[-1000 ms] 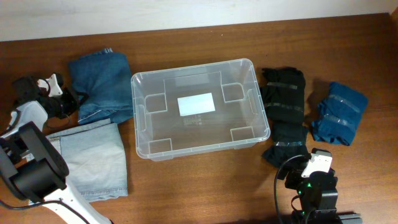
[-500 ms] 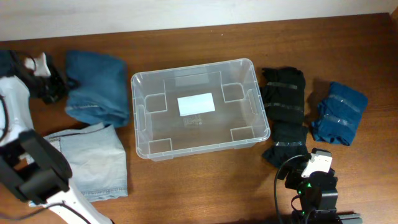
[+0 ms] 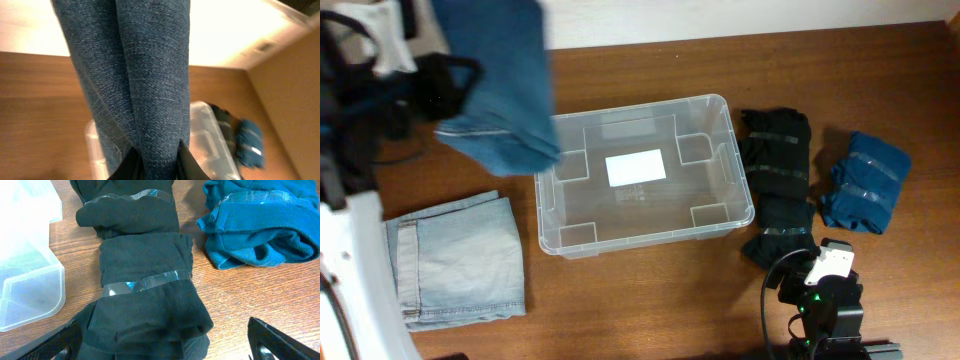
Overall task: Pack container
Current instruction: 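Lift the dark-blue denim with the left gripper and carry it into the container, then release the dark-blue denim in the container and withdraw the left gripper left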
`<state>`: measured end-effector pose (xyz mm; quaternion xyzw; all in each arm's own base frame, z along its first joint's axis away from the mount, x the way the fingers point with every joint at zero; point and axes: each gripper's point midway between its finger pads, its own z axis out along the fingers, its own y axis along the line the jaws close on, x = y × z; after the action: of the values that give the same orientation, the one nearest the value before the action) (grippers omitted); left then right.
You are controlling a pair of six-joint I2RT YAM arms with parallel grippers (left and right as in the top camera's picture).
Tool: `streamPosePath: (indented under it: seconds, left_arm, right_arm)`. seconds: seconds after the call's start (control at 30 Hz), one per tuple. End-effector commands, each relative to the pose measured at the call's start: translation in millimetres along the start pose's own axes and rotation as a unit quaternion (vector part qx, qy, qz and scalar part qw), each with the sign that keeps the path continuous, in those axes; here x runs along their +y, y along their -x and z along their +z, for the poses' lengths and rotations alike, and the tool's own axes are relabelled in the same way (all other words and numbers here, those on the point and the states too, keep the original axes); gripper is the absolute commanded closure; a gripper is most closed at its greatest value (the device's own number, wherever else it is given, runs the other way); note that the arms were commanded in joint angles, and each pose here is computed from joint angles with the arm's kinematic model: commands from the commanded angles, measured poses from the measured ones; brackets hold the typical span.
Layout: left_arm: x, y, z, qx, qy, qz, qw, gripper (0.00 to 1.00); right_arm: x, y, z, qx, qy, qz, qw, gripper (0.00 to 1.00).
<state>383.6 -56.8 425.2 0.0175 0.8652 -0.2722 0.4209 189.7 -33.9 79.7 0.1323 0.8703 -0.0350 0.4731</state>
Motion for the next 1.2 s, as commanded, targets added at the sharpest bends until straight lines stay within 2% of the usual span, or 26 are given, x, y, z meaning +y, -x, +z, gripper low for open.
streamPosePath:
  seconds: [0.0,0.17,0.27,0.4,0.53,0.67,0.87,1.17]
  left_arm:
    - [-43.5,-14.4,16.0,0.019,-0.006,0.011,1.000,1.00]
    - [-84.3,-53.0,57.4,0.079,-0.014,0.055,0.995,1.00]
    - [-94.5,-85.7,90.9,0.122,0.015,0.042,0.991,1.00]
    - [-113.3,-124.6,140.9,0.161,0.018,0.003,0.987,1.00]
    - [-115.1,-136.4,175.2,0.140,0.051,-0.033,0.988,1.00]
    - [-124.6,-153.4,195.5,0.146,0.052,-0.082,0.985,1.00]
    - [-134.0,-190.9,218.9,0.175,0.083,-0.179,0.965,1.00]
    - [-142.6,-226.7,231.0,0.186,0.118,-0.182,0.958,1.00]
  right_arm:
    - [0.7,-1.3,1.1,-0.001,0.001,-0.005,1.000,0.02]
    - [0.7,-1.3,1.1,-0.001,0.001,-0.005,1.000,0.02]
    - [0.7,-1.3,1.1,-0.001,0.001,-0.005,1.000,0.02]
    - [0.7,-1.3,1.1,-0.001,0.001,-0.005,1.000,0.02]
    - [0.7,-1.3,1.1,-0.001,0.001,-0.005,1.000,0.02]
    - [0.7,-1.3,1.1,-0.001,0.001,-0.005,1.000,0.02]
    - [0.7,-1.3,1.1,-0.001,0.001,-0.005,1.000,0.02]
    - [0.7,-1.3,1.1,-0.001,0.001,-0.005,1.000,0.02]
